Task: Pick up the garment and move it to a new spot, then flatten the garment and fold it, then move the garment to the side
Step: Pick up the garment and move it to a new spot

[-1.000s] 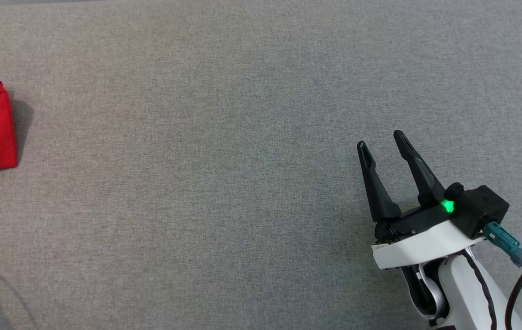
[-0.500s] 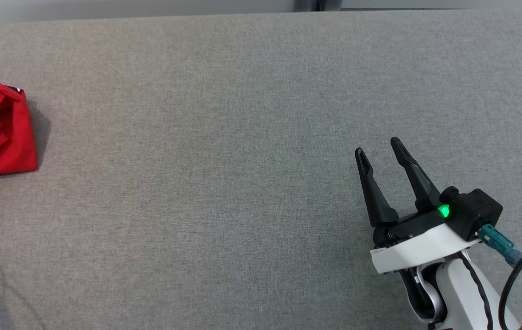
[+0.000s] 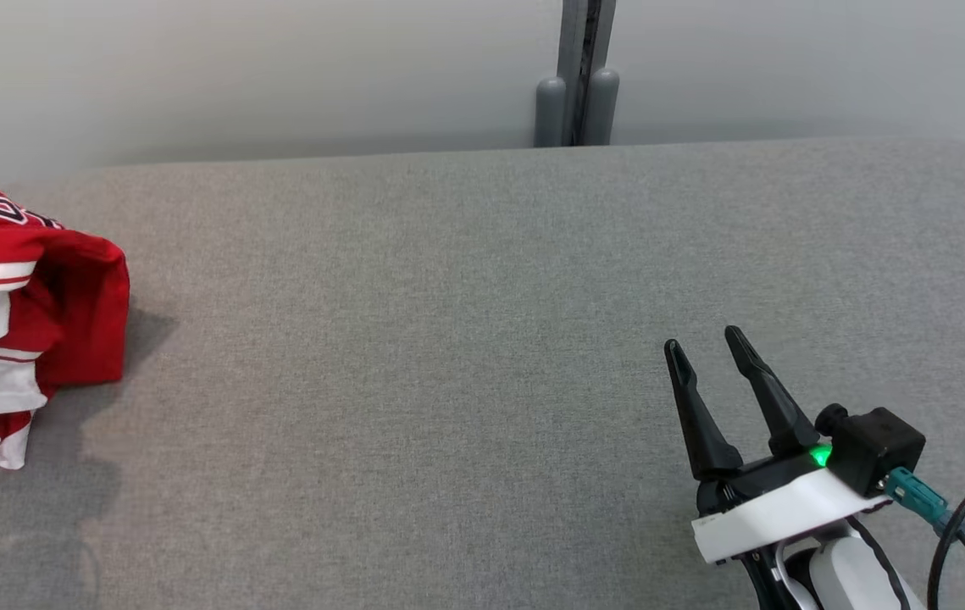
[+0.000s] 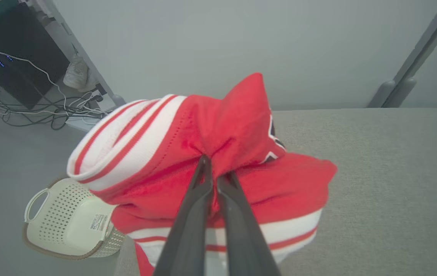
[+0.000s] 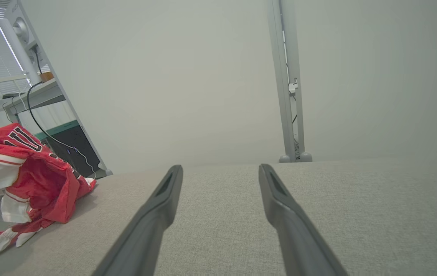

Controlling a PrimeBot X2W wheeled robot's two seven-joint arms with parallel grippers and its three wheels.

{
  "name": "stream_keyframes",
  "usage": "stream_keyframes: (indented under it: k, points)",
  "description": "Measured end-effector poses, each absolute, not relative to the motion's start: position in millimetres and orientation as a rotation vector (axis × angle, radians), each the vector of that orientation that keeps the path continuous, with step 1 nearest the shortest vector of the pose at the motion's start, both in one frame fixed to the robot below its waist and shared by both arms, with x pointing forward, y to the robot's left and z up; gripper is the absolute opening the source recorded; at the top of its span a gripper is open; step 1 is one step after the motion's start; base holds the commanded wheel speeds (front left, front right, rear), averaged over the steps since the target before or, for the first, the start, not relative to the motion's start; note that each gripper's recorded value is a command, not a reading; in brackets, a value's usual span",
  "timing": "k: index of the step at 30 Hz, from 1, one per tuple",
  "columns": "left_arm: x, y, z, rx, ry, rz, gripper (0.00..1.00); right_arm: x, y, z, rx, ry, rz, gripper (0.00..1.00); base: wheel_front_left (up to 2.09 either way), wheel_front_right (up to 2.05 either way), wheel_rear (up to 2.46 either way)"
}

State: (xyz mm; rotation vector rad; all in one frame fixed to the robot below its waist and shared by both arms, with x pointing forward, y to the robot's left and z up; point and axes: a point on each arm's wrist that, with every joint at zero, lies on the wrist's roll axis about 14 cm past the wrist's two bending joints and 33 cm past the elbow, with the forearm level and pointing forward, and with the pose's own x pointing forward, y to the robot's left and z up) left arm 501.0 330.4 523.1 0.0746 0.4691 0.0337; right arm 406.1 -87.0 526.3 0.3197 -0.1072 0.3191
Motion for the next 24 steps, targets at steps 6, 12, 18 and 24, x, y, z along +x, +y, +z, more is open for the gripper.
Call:
stream_keyframes:
  k: [6, 12, 18, 24]
  points:
    - [513, 278, 555, 0.148, 0.384, -0.113, 0.0, 388, -104, 534, 0.325, -0.132, 0.272, 1.0, 0.0, 0.0, 0.0]
    - [529, 178, 579, 0.204, 0.302, -0.349, 0.0, 372, -131, 539, 0.324, -0.157, 0.193, 1.0, 0.0, 0.0, 0.0]
    - [529, 89, 593, 0.231, 0.252, -0.546, 0.0, 364, -151, 543, 0.325, -0.18, 0.133, 1.0, 0.0, 0.0, 0.0]
    - [520, -9, 625, 0.219, 0.131, -0.767, 0.0, 354, -180, 542, 0.334, -0.189, 0.042, 1.0, 0.0, 0.0, 0.0]
